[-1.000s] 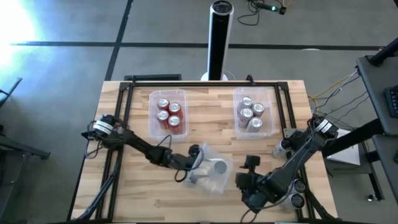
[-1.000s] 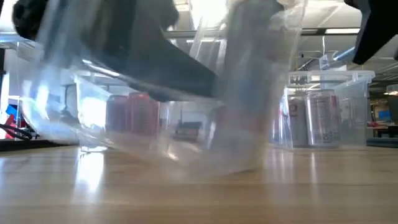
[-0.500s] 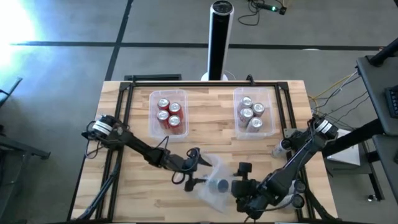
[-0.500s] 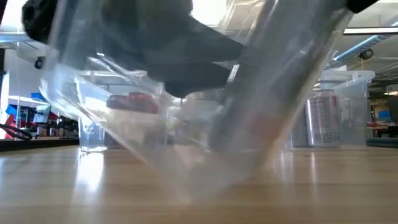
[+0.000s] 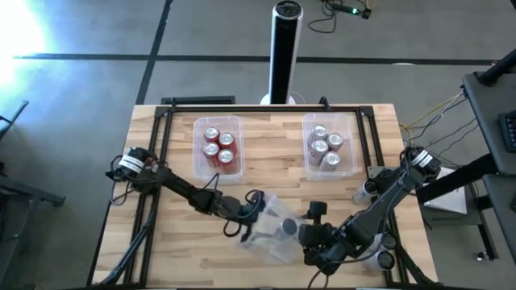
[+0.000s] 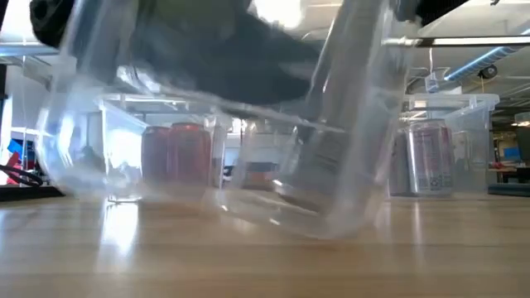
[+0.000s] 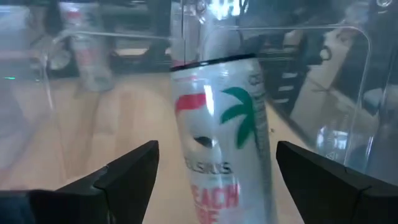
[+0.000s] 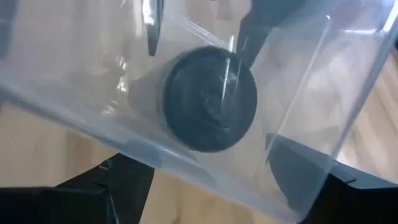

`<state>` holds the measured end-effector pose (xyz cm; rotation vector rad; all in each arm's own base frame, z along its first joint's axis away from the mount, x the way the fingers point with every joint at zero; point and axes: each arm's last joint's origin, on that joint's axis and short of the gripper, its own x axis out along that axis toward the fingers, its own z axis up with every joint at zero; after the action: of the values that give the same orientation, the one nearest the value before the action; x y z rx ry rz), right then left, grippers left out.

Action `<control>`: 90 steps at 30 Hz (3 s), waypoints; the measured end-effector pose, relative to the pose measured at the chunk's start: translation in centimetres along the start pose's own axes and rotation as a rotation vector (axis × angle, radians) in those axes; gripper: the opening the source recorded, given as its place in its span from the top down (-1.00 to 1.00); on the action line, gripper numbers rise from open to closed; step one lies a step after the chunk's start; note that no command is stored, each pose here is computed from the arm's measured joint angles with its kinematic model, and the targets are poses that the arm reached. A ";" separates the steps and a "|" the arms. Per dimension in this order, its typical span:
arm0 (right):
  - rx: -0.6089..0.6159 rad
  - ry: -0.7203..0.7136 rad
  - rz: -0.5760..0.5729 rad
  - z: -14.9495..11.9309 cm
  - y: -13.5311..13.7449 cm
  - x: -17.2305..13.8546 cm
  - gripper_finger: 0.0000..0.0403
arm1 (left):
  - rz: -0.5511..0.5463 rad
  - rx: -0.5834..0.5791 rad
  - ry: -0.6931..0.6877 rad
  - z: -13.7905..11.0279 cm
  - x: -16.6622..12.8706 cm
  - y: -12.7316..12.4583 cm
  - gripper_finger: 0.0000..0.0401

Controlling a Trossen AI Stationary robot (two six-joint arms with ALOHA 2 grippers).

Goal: Sort soda cans
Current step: Adjust the middle transparent bin on the table

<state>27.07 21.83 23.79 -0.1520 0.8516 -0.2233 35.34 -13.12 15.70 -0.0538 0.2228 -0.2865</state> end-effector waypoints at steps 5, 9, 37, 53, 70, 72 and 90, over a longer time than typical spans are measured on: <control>-0.004 0.003 -0.020 -0.1 -0.2 0.1 -0.45 | 0.135 0.011 0.048 -1.5 -0.8 0.6 -0.55; -0.024 0.018 -0.006 -0.2 -0.2 0.1 -0.50 | 0.206 -0.005 0.044 -2.5 -1.2 0.7 -0.55; -0.013 -0.011 0.088 -0.4 0.4 1.3 -0.51 | 0.484 0.028 -0.121 -3.3 -5.9 -1.1 -0.55; -0.094 -0.205 0.041 5.7 -0.5 -1.8 -0.46 | 0.385 -0.055 -0.341 -4.4 -2.0 -1.9 -0.55; -0.112 -0.240 0.036 7.6 -1.6 -2.1 -0.48 | 0.352 -0.105 -0.415 -4.6 -1.9 -1.6 -0.55; -0.100 -0.272 0.037 8.3 -2.1 -1.6 -0.48 | 0.354 -0.097 -0.416 -4.5 -1.8 -1.7 -0.55; -0.049 -0.242 0.186 12.1 -9.8 4.1 -0.43 | 0.503 0.045 -0.271 -5.3 -3.7 -0.9 -0.55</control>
<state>37.57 11.81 30.89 -0.1417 0.6256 -0.0088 30.40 -13.04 11.38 0.0090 -0.0431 0.2174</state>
